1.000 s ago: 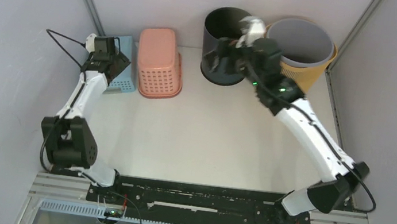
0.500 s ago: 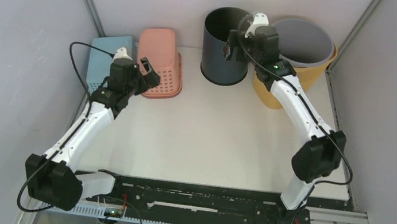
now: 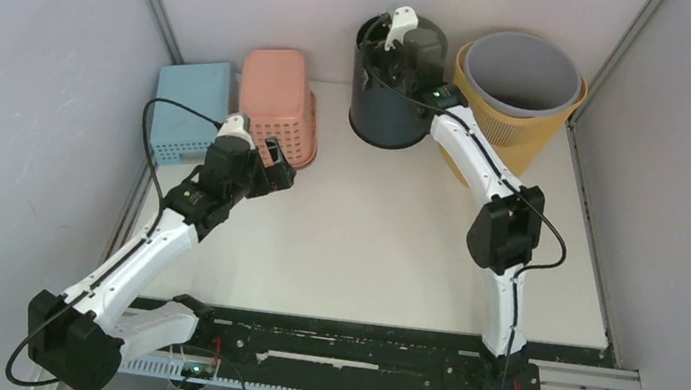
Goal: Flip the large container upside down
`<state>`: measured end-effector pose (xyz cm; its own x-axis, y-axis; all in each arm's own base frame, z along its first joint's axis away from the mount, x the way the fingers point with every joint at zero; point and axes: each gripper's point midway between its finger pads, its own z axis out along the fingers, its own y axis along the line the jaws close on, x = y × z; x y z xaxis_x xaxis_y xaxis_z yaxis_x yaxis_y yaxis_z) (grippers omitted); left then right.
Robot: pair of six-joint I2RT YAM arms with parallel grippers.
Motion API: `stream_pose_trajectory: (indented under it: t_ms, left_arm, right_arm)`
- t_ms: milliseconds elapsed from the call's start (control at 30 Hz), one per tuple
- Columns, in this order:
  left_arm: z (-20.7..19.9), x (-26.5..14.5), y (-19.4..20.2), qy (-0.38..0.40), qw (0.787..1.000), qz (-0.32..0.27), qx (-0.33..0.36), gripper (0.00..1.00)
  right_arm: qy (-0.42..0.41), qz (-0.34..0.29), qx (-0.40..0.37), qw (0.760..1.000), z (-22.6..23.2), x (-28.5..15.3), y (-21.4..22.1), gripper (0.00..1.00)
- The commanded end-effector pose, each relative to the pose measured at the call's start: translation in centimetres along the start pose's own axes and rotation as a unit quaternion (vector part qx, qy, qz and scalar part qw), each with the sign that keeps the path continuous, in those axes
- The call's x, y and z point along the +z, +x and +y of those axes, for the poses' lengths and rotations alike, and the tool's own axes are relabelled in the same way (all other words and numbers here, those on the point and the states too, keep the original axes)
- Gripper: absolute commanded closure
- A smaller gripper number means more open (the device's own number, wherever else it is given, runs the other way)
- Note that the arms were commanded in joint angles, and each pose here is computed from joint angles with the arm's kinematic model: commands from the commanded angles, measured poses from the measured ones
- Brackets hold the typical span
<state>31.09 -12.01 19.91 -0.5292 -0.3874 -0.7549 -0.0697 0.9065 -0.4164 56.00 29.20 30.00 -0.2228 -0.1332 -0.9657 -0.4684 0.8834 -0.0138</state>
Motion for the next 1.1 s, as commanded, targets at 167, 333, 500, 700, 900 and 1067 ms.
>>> stream_pose_trajectory:
  t_ms: [167, 333, 500, 700, 900, 1067]
  left_arm:
    - [0.8, -0.4, -0.3, -0.011, 1.000, -0.014, 0.023, 0.00]
    - [1.0, -0.4, 0.0, -0.015, 1.000, -0.010, 0.021, 0.00]
    - [1.0, -0.3, 0.3, -0.012, 1.000, -0.009, 0.018, 0.00]
    - [0.7, -0.3, 0.9, 0.000, 1.000, -0.001, 0.009, 0.00]
    - [0.7, -0.4, 1.5, 0.005, 1.000, 0.001, 0.005, 0.00]
    - [0.6, -0.4, 1.8, 0.005, 1.000, 0.004, 0.007, 0.00]
  right_arm:
    - [-0.046, 0.008, -0.029, 0.998, 2.1, 2.2, 0.9, 0.10]
    - [-0.021, 0.054, -0.043, 0.997, 1.7, 3.0, 3.2, 0.22]
    - [-0.021, 0.083, -0.068, 0.994, 2.2, 1.5, 3.6, 0.35]
    - [-0.070, 0.117, -0.076, 0.988, 3.3, -1.7, 2.8, 0.36]
    - [-0.080, 0.158, -0.088, 0.980, 3.4, -3.9, 4.0, 0.47]
    - [-0.088, 0.183, -0.076, 0.976, 3.7, -5.4, 5.0, 0.66]
